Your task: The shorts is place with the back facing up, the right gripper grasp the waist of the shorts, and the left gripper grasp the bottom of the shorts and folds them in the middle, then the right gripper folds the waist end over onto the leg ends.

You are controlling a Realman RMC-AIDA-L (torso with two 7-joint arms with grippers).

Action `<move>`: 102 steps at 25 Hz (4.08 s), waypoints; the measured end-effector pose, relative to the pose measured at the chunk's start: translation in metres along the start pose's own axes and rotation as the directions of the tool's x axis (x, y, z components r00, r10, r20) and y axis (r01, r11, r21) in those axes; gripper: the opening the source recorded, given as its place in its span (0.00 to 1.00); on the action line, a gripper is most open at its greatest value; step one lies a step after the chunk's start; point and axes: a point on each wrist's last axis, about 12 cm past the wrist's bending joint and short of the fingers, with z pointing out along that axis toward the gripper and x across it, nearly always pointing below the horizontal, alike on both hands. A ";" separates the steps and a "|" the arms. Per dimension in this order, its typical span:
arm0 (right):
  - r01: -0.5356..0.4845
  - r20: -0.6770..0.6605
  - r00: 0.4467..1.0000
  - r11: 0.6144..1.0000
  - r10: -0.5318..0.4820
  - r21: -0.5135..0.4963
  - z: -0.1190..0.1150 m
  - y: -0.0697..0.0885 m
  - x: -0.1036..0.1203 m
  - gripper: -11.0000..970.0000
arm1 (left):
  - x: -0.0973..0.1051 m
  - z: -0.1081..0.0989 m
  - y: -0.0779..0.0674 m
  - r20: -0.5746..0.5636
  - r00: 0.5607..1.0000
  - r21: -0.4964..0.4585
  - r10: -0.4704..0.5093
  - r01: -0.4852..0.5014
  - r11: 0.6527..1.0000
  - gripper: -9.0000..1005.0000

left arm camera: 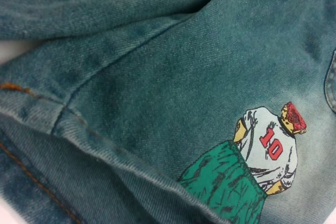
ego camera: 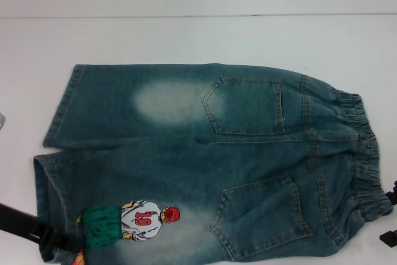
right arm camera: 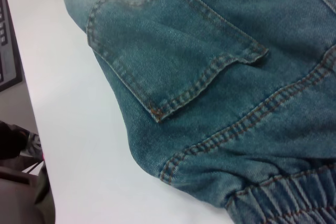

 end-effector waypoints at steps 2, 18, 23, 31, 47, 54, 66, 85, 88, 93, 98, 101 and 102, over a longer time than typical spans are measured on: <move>0.008 0.001 1.000 1.000 -0.008 0.005 -0.001 0.000 0.000 0.89 | 0.000 0.001 0.000 -0.001 1.000 0.001 0.000 0.000 1.000 0.01; 0.048 0.071 0.996 0.999 -0.048 -0.005 -0.003 0.000 0.001 0.88 | -0.001 0.006 -0.004 -0.005 1.000 0.014 -0.010 0.010 1.000 0.01; 0.032 0.057 0.998 0.999 -0.031 -0.015 -0.002 -0.001 0.004 0.88 | -0.002 0.007 -0.005 -0.013 1.000 0.018 -0.015 0.015 1.000 0.01; 0.029 0.078 0.997 1.000 -0.028 -0.008 0.001 -0.002 0.005 0.88 | -0.002 0.009 -0.006 -0.008 1.000 0.022 -0.014 0.014 1.000 0.01; 0.058 0.093 0.994 0.998 -0.055 -0.027 0.004 0.001 0.012 0.52 | -0.002 0.007 -0.006 -0.005 1.000 0.025 -0.015 0.015 1.000 0.01; 0.061 0.110 0.992 0.998 -0.059 -0.011 0.003 0.000 0.013 0.15 | -0.001 0.006 -0.005 -0.004 1.000 0.032 -0.023 0.023 0.999 0.01; 0.070 0.320 0.943 0.994 -0.091 0.079 -0.015 -0.003 0.022 0.07 | -0.028 -0.006 -0.012 0.172 0.985 0.089 0.024 -0.040 0.995 0.01; -0.111 0.600 0.792 0.938 -0.116 0.328 -0.056 -0.028 0.015 0.10 | -0.114 -0.034 -0.010 0.427 0.897 -0.132 0.114 -0.063 0.989 0.01; -0.155 0.608 0.788 0.922 -0.103 0.356 -0.058 -0.035 0.013 0.11 | -0.120 -0.038 -0.006 0.458 0.882 -0.173 0.111 -0.035 0.984 0.01; -0.194 0.612 0.787 0.907 -0.083 0.373 -0.055 -0.048 0.007 0.12 | -0.129 -0.039 0.001 0.502 0.858 -0.230 0.111 0.009 0.973 0.01; -0.229 0.616 0.785 0.896 -0.062 0.381 -0.051 -0.060 0.003 0.13 | -0.133 -0.039 0.005 0.519 0.847 -0.262 0.115 0.030 0.965 0.01; -0.250 0.611 0.790 0.884 -0.050 0.396 -0.047 -0.065 0.003 0.13 | -0.134 -0.038 0.007 0.525 0.842 -0.282 0.120 0.040 0.958 0.01; -0.250 0.609 0.791 0.883 -0.050 0.397 -0.046 -0.065 0.003 0.14 | -0.134 -0.038 0.008 0.526 0.842 -0.288 0.122 0.041 0.957 0.01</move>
